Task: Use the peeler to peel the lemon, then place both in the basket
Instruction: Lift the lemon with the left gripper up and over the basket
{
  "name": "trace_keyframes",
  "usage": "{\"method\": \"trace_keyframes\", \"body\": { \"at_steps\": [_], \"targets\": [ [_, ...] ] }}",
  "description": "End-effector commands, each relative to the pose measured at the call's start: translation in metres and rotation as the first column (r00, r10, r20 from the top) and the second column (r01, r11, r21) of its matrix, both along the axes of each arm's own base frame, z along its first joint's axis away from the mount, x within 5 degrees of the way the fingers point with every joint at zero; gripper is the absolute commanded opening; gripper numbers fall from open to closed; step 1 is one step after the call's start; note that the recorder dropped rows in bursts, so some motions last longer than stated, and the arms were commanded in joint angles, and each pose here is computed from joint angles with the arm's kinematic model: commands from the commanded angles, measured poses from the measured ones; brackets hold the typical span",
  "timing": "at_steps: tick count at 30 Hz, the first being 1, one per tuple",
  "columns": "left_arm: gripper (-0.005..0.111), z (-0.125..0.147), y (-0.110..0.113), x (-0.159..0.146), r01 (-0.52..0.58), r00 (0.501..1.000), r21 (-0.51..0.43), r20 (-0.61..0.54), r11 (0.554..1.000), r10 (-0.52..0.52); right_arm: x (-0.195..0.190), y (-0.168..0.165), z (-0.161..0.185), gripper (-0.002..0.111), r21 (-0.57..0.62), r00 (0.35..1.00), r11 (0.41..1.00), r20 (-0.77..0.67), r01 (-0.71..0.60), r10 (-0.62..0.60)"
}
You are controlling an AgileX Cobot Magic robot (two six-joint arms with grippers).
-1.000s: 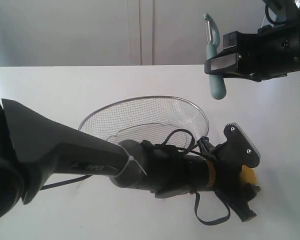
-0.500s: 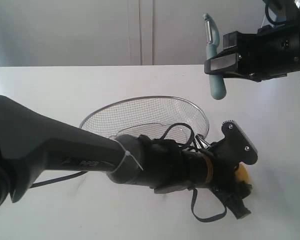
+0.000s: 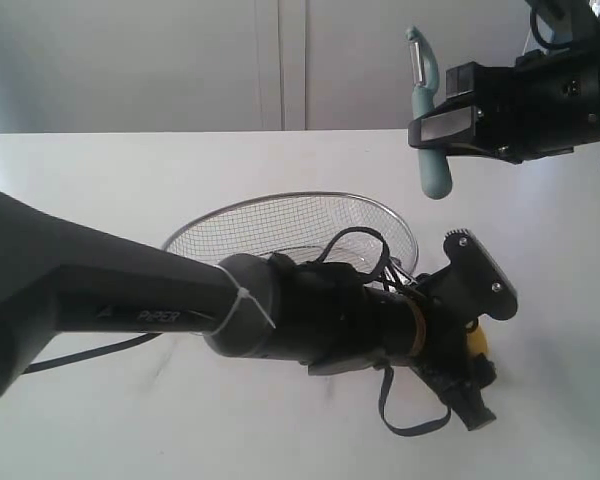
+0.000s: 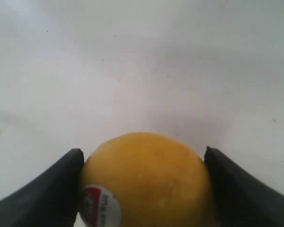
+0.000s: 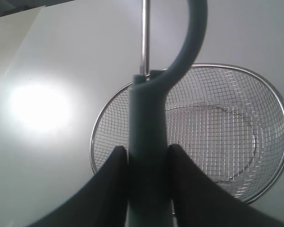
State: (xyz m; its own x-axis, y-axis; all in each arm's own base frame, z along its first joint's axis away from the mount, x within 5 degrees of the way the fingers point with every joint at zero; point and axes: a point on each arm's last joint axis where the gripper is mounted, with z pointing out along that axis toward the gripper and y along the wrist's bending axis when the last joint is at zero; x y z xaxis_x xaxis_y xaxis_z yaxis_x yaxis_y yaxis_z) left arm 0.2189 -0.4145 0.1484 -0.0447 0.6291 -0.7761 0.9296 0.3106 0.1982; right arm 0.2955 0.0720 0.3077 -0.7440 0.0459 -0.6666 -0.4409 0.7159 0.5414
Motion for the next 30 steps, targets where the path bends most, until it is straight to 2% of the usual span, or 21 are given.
{"method": "trace_keyframes", "body": {
  "at_steps": [1, 9, 14, 30],
  "targets": [
    [0.000, 0.014, 0.000, -0.008, 0.018, 1.000, -0.008, 0.019, 1.000, -0.018, -0.001, -0.001, 0.001, 0.000, 0.017, 1.000, 1.000, -0.001, 0.003, -0.003],
    [0.000, 0.015, -0.004, -0.018, 0.041, 0.999, 0.011, 0.024, 0.999, -0.041, -0.002, -0.001, 0.004, 0.000, 0.017, 1.000, 1.000, 0.006, 0.003, -0.003],
    [0.000, 0.024, -0.003, -0.021, 0.036, 0.999, 0.000, 0.027, 0.999, -0.036, -0.006, -0.001, 0.011, 0.000, 0.018, 1.000, 1.000, 0.031, 0.002, -0.003],
    [0.000, 0.049, 0.033, -0.039, 0.048, 0.999, -0.032, 0.024, 0.998, -0.048, -0.011, -0.001, 0.016, 0.000, 0.013, 0.999, 1.000, 0.051, -0.001, 0.000]
  ]
}}
